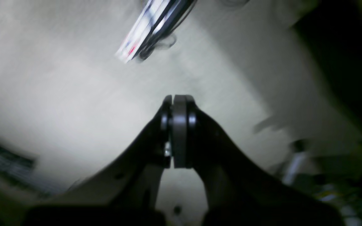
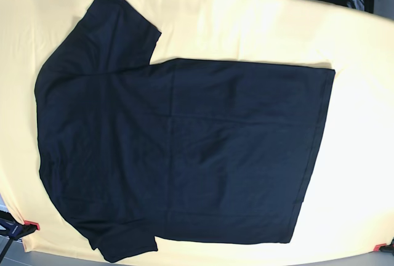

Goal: Fold the T-shirt properly

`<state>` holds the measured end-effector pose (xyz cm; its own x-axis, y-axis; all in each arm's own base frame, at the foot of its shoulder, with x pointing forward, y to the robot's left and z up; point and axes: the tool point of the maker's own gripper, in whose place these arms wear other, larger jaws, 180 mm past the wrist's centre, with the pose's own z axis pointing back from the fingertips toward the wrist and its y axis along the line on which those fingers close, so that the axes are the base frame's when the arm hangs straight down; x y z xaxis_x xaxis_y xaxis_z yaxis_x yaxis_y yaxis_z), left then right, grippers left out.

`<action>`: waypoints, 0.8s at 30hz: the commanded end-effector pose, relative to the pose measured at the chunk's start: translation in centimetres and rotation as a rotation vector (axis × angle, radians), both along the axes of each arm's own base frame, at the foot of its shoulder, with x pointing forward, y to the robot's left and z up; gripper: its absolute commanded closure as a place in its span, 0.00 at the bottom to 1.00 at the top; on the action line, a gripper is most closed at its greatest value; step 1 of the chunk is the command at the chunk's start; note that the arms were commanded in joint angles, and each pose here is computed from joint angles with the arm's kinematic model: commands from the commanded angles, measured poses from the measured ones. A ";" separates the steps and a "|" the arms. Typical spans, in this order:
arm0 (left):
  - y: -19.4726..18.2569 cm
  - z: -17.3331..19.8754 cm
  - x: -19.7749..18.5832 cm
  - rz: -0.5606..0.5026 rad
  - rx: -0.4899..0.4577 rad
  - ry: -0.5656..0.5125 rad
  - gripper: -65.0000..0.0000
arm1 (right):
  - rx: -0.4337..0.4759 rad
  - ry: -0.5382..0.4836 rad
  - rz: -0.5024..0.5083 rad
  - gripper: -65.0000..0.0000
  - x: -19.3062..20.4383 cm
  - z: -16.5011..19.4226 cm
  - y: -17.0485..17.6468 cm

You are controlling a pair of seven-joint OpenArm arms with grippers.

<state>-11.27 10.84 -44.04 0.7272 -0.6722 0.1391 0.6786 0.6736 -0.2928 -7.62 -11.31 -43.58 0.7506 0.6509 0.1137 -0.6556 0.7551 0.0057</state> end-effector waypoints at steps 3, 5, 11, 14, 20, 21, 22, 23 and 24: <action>-0.2 3.0 2.7 -0.044 0.001 -0.139 1.00 | -0.020 -0.096 0.014 1.00 2.0 2.6 -0.4; -0.2 4.7 4.7 -0.061 0.005 -0.226 1.00 | -0.046 -0.160 0.013 1.00 3.6 3.9 -0.7; 0.2 9.0 12.2 -0.058 0.023 -0.495 1.00 | -0.122 -0.352 0.018 1.00 8.2 7.1 -1.8; 1.4 10.3 15.1 -0.037 0.052 -0.594 1.00 | -0.158 -0.444 0.024 1.00 10.1 8.5 -2.4; 3.9 11.4 19.3 -0.045 0.101 -0.717 1.00 | -0.168 -0.611 0.041 1.00 15.3 10.3 -3.4; 4.3 11.6 20.0 -0.046 0.101 -0.729 1.00 | -0.164 -0.623 0.043 1.00 16.0 10.4 -3.6; 4.6 11.9 20.8 -0.049 0.101 -0.746 1.00 | -0.150 -0.637 0.041 1.00 16.9 10.5 -3.6; 4.9 12.2 21.6 -0.066 0.103 -0.769 1.00 | -0.129 -0.649 0.035 1.00 17.7 10.5 -3.5; 5.2 12.6 22.6 -0.091 0.109 -0.798 1.00 | -0.101 -0.658 0.030 1.00 18.4 10.6 -3.3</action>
